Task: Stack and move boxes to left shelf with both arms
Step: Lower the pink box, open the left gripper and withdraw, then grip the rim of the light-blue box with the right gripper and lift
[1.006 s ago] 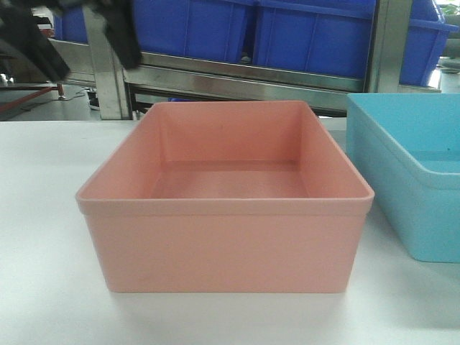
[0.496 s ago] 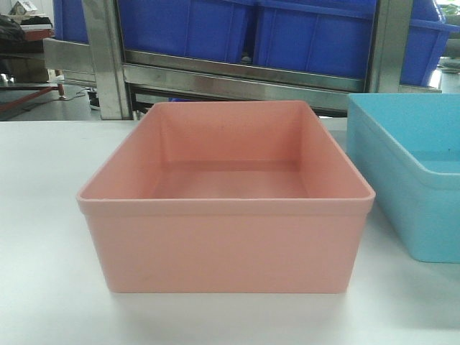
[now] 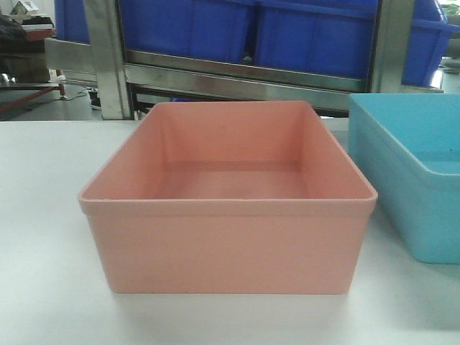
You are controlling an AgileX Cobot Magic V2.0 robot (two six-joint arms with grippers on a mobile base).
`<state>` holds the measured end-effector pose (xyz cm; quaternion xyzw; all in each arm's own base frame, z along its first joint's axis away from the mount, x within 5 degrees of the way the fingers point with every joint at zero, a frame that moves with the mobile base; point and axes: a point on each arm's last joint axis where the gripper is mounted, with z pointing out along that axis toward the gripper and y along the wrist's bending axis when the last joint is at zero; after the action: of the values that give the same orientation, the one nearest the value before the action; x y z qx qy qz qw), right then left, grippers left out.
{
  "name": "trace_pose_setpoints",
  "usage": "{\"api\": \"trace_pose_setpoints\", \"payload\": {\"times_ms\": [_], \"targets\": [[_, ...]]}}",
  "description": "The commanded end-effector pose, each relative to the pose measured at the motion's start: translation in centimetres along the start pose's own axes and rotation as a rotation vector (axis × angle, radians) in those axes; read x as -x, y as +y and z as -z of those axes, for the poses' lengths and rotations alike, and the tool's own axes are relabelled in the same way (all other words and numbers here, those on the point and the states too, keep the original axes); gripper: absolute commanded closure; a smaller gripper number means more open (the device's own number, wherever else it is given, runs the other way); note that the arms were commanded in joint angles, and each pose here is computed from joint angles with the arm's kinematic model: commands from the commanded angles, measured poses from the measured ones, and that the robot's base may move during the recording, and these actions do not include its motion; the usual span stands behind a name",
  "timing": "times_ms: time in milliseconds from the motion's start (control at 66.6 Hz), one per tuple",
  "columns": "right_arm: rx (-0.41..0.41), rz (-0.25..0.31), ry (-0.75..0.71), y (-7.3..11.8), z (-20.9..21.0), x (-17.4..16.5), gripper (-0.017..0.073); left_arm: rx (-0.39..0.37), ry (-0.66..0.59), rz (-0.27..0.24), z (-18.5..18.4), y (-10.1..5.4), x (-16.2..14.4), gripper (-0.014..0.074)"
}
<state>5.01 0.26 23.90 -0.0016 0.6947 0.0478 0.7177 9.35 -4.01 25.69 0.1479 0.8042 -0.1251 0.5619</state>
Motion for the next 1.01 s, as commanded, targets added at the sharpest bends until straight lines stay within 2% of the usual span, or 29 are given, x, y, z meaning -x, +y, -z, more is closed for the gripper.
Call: {"api": "trace_pose_setpoints", "payload": {"times_ms": [0,75,255,345,451,586,646,706,841,886,991], "targets": [[-0.004,0.058,-0.066,0.2,-0.1,4.1,0.0504,-0.014,-0.132,-0.005,0.5,-0.1,1.6,0.0603],[-0.015,0.077,-0.05,0.3,-0.8,7.1,0.0504,-0.016,-0.146,-0.005,0.5,-0.2,1.7,0.0603],[-0.038,0.077,0.071,0.6,-5.3,13.1,0.0501,-0.019,-0.169,-0.005,0.6,-0.2,1.9,0.0603],[-0.056,0.077,0.173,0.6,-8.1,14.6,0.0488,-0.019,-0.169,-0.005,0.6,-0.2,1.9,0.0603],[-0.079,0.076,0.285,0.6,-10.8,16.0,0.0357,-0.019,-0.169,-0.005,0.6,-0.2,1.9,0.0603],[-0.11,0.084,0.437,0.5,-14.3,16.3,0.0052,-0.019,-0.169,-0.005,0.6,-0.2,1.9,0.0603],[-0.121,0.087,0.484,0.4,-15.4,16.4,-0.0025,-0.019,-0.169,-0.005,0.6,-0.2,1.9,0.0603],[-0.142,0.088,0.561,0.2,-16.6,16.2,-0.0055,-0.019,-0.169,-0.005,0.6,-0.2,1.9,0.0603],[-0.25,0.058,0.715,-1.6,-18.3,16.5,-0.0052,-0.019,-0.169,-0.005,0.6,-0.2,1.9,0.0603],[-0.297,0.047,0.76,-2.7,-18.7,16.4,-0.0052,-0.019,-0.169,-0.005,0.6,-0.2,1.9,0.0603],[-0.345,0.052,0.83,-5.4,-19.5,16.2,-0.0052,-0.019,-0.169,-0.005,0.6,-0.2,1.9,0.0603]]}}
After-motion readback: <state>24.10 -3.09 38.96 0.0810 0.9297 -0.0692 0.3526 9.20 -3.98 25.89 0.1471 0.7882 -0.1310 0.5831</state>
